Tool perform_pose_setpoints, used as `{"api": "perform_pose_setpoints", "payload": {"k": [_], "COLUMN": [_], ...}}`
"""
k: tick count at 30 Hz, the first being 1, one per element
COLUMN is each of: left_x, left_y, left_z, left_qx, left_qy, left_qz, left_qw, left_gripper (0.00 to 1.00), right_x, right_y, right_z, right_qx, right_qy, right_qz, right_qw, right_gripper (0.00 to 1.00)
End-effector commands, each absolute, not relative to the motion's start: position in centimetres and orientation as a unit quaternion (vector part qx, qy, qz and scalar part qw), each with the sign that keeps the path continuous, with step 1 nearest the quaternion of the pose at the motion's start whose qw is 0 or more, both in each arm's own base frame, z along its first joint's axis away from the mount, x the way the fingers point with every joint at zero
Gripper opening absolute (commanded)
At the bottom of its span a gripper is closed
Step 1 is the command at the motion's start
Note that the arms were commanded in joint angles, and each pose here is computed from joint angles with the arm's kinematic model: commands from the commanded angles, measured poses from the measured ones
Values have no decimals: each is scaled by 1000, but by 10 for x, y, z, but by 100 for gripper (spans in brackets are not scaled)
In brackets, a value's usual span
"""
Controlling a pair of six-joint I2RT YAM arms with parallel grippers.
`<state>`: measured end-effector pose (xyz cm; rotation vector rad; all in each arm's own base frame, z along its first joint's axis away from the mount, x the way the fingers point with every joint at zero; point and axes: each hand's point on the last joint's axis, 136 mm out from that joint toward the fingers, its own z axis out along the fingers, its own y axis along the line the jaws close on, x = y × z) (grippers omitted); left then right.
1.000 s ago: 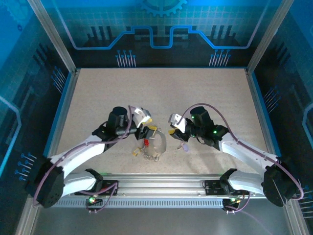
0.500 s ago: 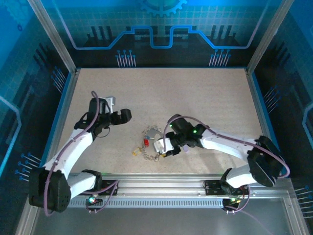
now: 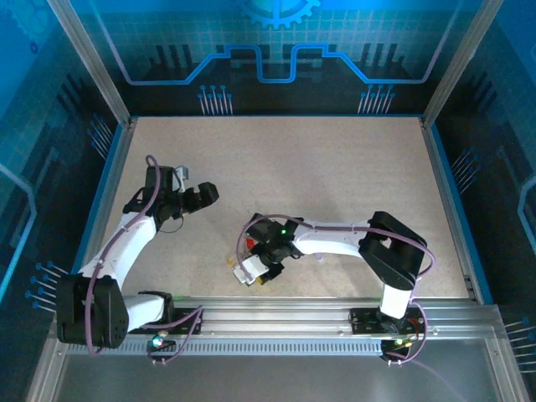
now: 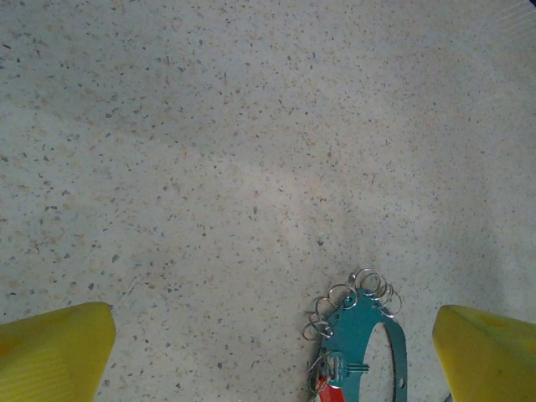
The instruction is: Put the keys on the keyring
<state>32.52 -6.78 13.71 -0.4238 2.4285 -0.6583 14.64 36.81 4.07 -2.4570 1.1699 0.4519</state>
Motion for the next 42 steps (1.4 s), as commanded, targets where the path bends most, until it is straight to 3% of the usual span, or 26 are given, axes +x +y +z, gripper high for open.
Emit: {"api": "perform_pose_setpoints", "payload": {"k": [1,14,30,38,42], "left_x": [326,324,323,322,322], "left_y": [-68,-67,-69,-69,-68], "left_z": [150,144,142,141,142], "left_qx": [-164,-170,-169,-170,-170], "left_qy": [902,907,910,911,910], "left_qz": [-262,-258,-259,-259,-258], "left_qw": [300,285,276,274,275], "left_gripper": [99,99,99,99,99], "right_x": [164,198,181,186,188], "right_y": [373,384,368,376,374], "right_z": [56,35,23,40,59], "right_qx": [-860,-878,-902,-903,-901], "right_qy": [442,432,402,396,392], "right_qz": [157,124,136,124,125], "right_qw": [200,163,84,109,139], "right_gripper": [39,27,25,25,30]}}
